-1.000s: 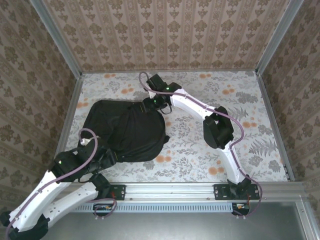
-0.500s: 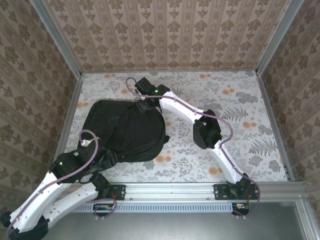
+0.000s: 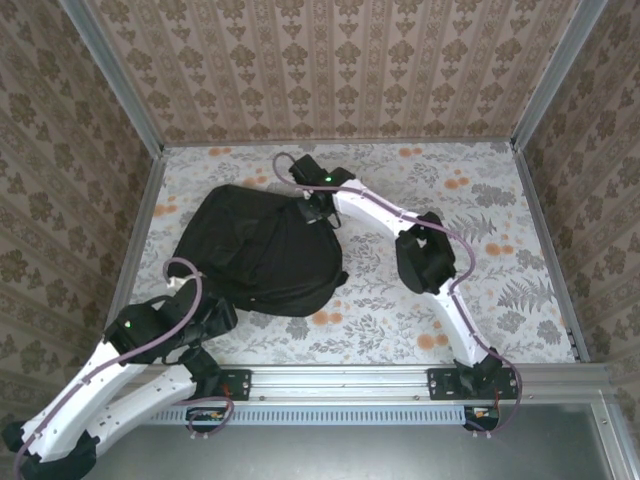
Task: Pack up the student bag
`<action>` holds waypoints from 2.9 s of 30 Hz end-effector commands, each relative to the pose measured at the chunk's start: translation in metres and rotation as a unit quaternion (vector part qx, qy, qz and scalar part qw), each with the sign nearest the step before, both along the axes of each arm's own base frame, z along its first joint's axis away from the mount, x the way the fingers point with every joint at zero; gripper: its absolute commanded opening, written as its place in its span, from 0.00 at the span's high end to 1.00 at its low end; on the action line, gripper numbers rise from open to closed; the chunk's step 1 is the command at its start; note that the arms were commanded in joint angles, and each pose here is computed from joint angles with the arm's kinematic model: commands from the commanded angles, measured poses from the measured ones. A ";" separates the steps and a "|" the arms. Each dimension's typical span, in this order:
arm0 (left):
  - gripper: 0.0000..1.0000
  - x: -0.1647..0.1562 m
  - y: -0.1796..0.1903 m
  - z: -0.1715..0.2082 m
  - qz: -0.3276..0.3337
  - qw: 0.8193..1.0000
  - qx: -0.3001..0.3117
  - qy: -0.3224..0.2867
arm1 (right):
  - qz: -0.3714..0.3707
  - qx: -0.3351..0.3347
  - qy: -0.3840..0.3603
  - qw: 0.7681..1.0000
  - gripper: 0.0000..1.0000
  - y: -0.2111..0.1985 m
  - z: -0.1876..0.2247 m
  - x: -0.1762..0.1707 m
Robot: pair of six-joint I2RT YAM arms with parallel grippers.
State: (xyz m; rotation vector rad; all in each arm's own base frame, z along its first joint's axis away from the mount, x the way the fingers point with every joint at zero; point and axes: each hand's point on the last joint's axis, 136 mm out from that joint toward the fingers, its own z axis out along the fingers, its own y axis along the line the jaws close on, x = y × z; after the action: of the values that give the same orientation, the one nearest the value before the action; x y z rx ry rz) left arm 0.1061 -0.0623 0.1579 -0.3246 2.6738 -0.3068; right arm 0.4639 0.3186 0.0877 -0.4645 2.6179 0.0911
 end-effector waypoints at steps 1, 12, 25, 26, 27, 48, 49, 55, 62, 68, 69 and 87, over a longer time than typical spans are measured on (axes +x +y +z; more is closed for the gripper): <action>0.42 0.014 -0.004 0.011 -0.002 1.000 0.006 -0.029 | -0.096 -0.001 -0.021 0.995 0.97 -0.061 0.029 -0.002; 0.36 0.052 -0.042 0.014 0.010 0.995 -0.096 -0.020 | -0.094 0.053 -0.020 0.994 0.48 -0.097 0.067 -0.058; 0.43 0.101 -0.055 0.001 0.039 0.984 -0.173 -0.006 | 0.076 0.160 0.017 0.984 0.62 0.000 0.120 -0.190; 0.43 0.105 -0.055 0.000 0.042 0.984 -0.173 -0.003 | 0.086 0.169 0.033 0.981 0.63 0.008 0.116 -0.200; 0.43 0.109 -0.054 -0.002 0.045 0.984 -0.173 -0.001 | 0.095 0.174 0.047 0.979 0.63 0.017 0.112 -0.211; 0.44 0.144 -0.050 -0.014 0.064 0.987 -0.147 -0.002 | 0.128 0.053 0.065 0.988 0.30 0.017 0.049 -0.242; 0.44 0.143 -0.050 -0.015 0.063 0.987 -0.147 0.000 | 0.130 0.040 0.064 0.989 0.30 0.016 0.046 -0.240; 0.44 0.137 -0.047 -0.013 0.058 0.988 -0.141 -0.004 | 0.136 -0.027 0.044 0.989 0.32 0.005 0.027 -0.228; 0.44 0.132 -0.045 -0.012 0.053 0.989 -0.137 -0.007 | 0.153 -0.074 -0.017 0.985 0.36 -0.010 0.043 -0.224; 0.44 0.132 -0.046 -0.015 0.048 0.989 -0.137 -0.005 | 0.163 -0.111 -0.095 0.976 0.52 -0.024 0.068 -0.209; 0.44 0.132 -0.046 -0.015 0.048 0.990 -0.135 -0.006 | 0.169 -0.109 -0.110 0.973 0.56 -0.024 0.073 -0.206; 0.41 0.144 -0.054 0.003 0.021 0.992 -0.123 -0.023 | -0.101 0.157 0.002 0.982 0.59 -0.055 0.098 -0.135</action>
State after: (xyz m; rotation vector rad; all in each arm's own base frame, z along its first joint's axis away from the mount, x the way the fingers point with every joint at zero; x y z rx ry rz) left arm 0.2451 -0.1139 0.1527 -0.4883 2.5902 -0.6429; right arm 0.3125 0.2698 0.1731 -0.5468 2.4726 0.1182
